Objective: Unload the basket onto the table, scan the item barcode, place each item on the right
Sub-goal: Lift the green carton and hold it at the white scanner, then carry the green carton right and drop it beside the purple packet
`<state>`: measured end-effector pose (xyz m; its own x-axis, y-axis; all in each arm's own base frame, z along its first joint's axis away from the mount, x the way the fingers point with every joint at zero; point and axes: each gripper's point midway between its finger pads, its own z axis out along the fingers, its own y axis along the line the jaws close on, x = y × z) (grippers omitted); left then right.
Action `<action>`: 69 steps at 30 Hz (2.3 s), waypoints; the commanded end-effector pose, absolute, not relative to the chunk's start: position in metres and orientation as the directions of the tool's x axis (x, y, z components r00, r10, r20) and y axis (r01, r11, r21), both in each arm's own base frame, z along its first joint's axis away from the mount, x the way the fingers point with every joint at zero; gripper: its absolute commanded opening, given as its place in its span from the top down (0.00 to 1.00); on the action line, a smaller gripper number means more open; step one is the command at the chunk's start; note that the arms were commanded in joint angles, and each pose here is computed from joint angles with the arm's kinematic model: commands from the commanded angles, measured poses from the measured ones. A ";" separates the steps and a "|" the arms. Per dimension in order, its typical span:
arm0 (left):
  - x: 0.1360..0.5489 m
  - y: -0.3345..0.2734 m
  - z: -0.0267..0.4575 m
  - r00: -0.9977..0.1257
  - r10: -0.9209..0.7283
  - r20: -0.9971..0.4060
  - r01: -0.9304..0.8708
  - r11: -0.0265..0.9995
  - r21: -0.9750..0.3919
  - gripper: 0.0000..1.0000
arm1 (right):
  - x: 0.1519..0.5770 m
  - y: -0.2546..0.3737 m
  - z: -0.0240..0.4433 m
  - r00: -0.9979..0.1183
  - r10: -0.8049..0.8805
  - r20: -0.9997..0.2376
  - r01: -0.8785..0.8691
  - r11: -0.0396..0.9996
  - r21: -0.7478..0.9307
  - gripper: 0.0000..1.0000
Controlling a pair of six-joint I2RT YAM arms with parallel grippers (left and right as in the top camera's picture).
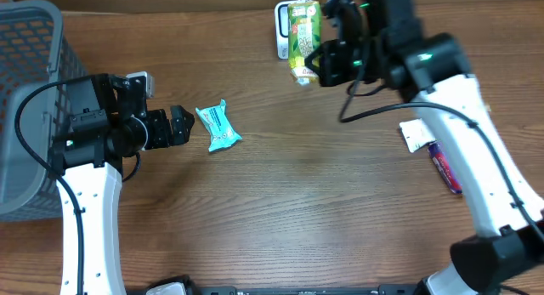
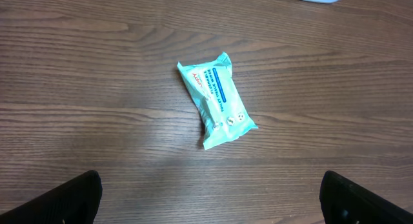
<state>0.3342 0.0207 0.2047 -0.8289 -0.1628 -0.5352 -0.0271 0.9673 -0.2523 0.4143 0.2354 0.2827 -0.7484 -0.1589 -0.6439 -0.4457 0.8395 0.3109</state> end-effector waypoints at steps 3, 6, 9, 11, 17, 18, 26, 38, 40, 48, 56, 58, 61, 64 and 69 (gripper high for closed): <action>0.336 0.019 0.213 -0.817 -0.147 -0.558 -0.004 0.968 -0.251 0.00 | 0.481 0.180 0.256 -0.654 -0.293 -0.698 -0.207 0.956 -0.207 0.97; 0.336 0.019 0.213 -0.817 -0.147 -0.558 -0.004 0.968 -0.250 0.00 | 0.503 0.183 0.235 -0.631 -0.369 -0.682 -0.202 0.927 -0.315 0.96; 0.336 0.019 0.213 -0.817 -0.147 -0.558 -0.004 0.968 -0.251 0.01 | 0.523 0.188 0.211 -0.608 -0.458 -0.648 -0.224 0.883 -0.413 0.96; 0.336 0.019 0.213 -0.817 -0.147 -0.558 -0.004 0.968 -0.251 0.00 | 0.536 0.190 0.199 -0.590 -0.494 -0.639 -0.215 0.859 -0.465 0.96; 0.336 0.019 0.213 -0.817 -0.148 -0.558 -0.004 0.968 -0.250 0.00 | 0.576 0.202 0.169 -0.497 -0.614 -0.614 -0.220 0.773 -0.595 0.96; 0.336 0.019 0.213 -0.817 -0.147 -0.558 -0.004 0.968 -0.251 0.00 | 0.582 0.206 0.161 -0.483 -0.633 -0.605 -0.229 0.758 -0.611 0.96; 0.336 0.019 0.213 -0.817 -0.147 -0.558 -0.004 0.968 -0.250 0.00 | 0.584 0.209 0.139 -0.488 -0.663 -0.568 -0.262 0.732 -0.629 0.96; 0.336 0.019 0.213 -0.817 -0.147 -0.558 -0.004 0.968 -0.251 0.00 | 0.576 0.228 0.135 -0.469 -0.682 -0.561 -0.297 0.720 -0.628 0.96; 0.336 0.019 0.213 -0.817 -0.147 -0.558 -0.004 0.968 -0.250 0.00 | 0.574 0.232 0.135 -0.464 -0.686 -0.560 -0.301 0.717 -0.628 0.96; 0.336 0.019 0.213 -0.817 -0.147 -0.558 -0.003 0.968 -0.250 0.01 | 0.571 0.223 0.145 -0.494 -0.684 -0.537 -0.208 0.692 -0.691 0.96; 0.336 0.019 0.213 -0.817 -0.148 -0.558 -0.004 0.968 -0.250 0.01 | 0.578 0.213 0.156 -0.493 -0.672 -0.552 -0.146 0.690 -0.709 0.96; 0.336 0.019 0.213 -0.817 -0.147 -0.558 -0.004 0.968 -0.251 0.01 | 0.580 0.219 0.153 -0.469 -0.698 -0.542 -0.198 0.680 -0.706 0.96; 0.336 0.019 0.213 -0.817 -0.148 -0.557 -0.004 0.968 -0.251 0.00 | 0.587 0.226 0.149 -0.427 -0.717 -0.551 -0.244 0.679 -0.693 0.96; 0.336 0.019 0.213 -0.817 -0.148 -0.557 -0.004 0.968 -0.251 0.00 | 0.596 0.227 0.145 -0.390 -0.740 -0.548 -0.265 0.660 -0.703 0.96; 0.336 0.019 0.213 -0.817 -0.148 -0.557 -0.004 0.968 -0.251 0.00 | 0.606 0.219 0.142 -0.366 -0.782 -0.504 -0.268 0.607 -0.748 0.96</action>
<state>0.3343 0.0208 0.2047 -0.8287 -0.1631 -0.5354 -0.0275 0.9673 -0.2521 0.5952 0.2246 0.1303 -0.3967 -0.7540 -0.5235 -0.2748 0.6417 -0.7161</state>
